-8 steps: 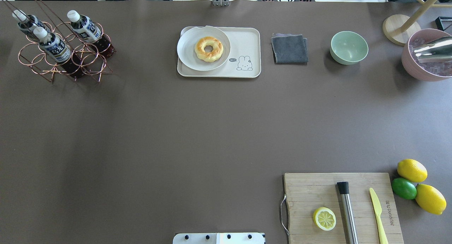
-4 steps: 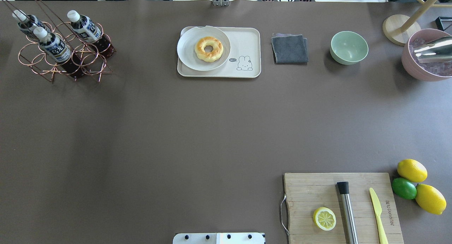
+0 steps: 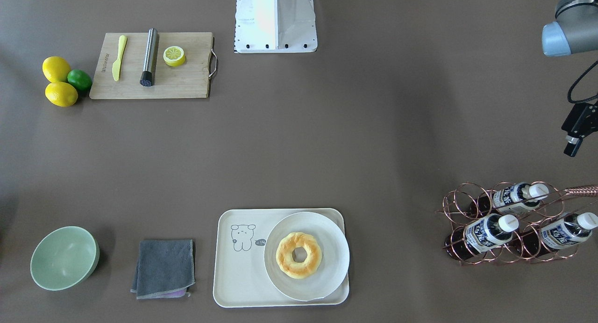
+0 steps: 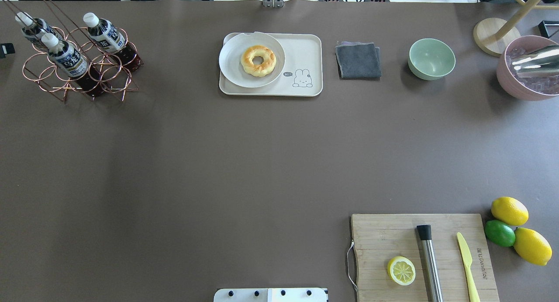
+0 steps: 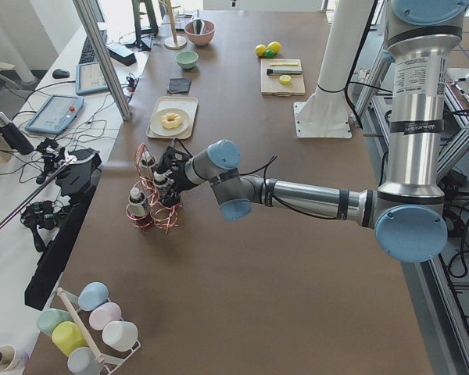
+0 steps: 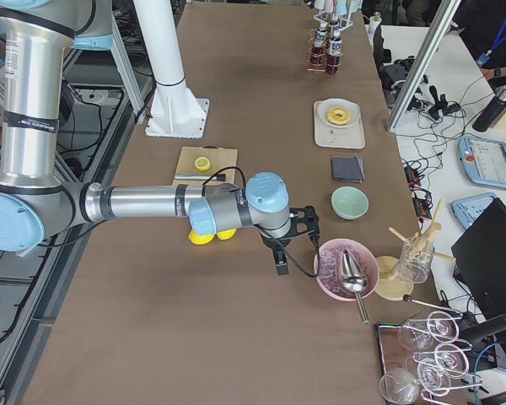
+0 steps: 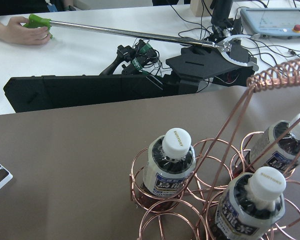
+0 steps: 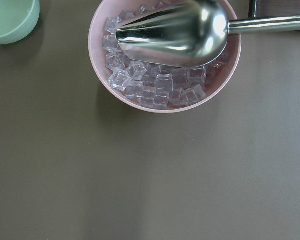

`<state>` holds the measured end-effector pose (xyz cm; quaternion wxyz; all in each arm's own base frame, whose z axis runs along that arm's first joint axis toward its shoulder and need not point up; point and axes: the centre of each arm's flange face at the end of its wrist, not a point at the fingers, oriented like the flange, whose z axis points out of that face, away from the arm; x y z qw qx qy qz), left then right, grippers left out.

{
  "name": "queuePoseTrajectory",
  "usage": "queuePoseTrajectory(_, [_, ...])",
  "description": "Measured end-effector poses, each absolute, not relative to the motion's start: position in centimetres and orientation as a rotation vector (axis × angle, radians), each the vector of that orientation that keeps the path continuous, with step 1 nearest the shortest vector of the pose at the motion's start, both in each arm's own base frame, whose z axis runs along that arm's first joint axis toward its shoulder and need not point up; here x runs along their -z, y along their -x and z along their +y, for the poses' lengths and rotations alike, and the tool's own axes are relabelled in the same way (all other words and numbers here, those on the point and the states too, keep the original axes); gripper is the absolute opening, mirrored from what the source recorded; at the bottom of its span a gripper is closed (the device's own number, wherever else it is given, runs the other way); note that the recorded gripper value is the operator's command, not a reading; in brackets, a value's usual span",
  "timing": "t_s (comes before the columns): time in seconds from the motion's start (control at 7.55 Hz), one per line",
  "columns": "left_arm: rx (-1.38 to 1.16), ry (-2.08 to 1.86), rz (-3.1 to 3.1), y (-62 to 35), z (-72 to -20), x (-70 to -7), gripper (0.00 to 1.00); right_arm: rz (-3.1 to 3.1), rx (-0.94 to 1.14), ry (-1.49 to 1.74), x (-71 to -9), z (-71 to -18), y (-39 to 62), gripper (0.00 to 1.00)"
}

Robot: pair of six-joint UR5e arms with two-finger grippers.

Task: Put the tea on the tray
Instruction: 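Reach the left gripper into the copper rack and grasp a dark tea bottle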

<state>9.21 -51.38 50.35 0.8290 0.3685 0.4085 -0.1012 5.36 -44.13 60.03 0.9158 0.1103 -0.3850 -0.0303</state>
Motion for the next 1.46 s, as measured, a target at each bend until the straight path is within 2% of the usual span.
queuePoseTrajectory(0.53, [0.243, -0.822, 0.85, -17.2, -50.1, -48.5, 0.96, -0.792, 0.061, -0.223, -60.3, -44.0, -5.4, 1.0])
queuePoseTrajectory(0.66, [0.226, -0.826, 0.837, -18.1, -50.2, -48.3, 0.85, -0.792, 0.06, -0.221, -60.4, -44.1, -5.4, 1.0])
queuePoseTrajectory(0.79, [0.18, -0.843, 0.813, -18.6, -50.5, -48.0, 0.81, -0.791, 0.059, -0.221, -60.5, -44.2, -5.4, 1.0])
queuePoseTrajectory(1.06, [0.106, -0.882, 0.776, -18.7, -51.1, -47.3, 0.78, -0.79, 0.059, -0.22, -60.6, -44.4, -5.4, 1.0])
queuePoseTrajectory(1.46, [0.106, -0.905, 0.765, -17.8, -51.7, -47.0, 0.78, -0.788, 0.058, -0.218, -60.7, -44.5, -5.4, 1.0])
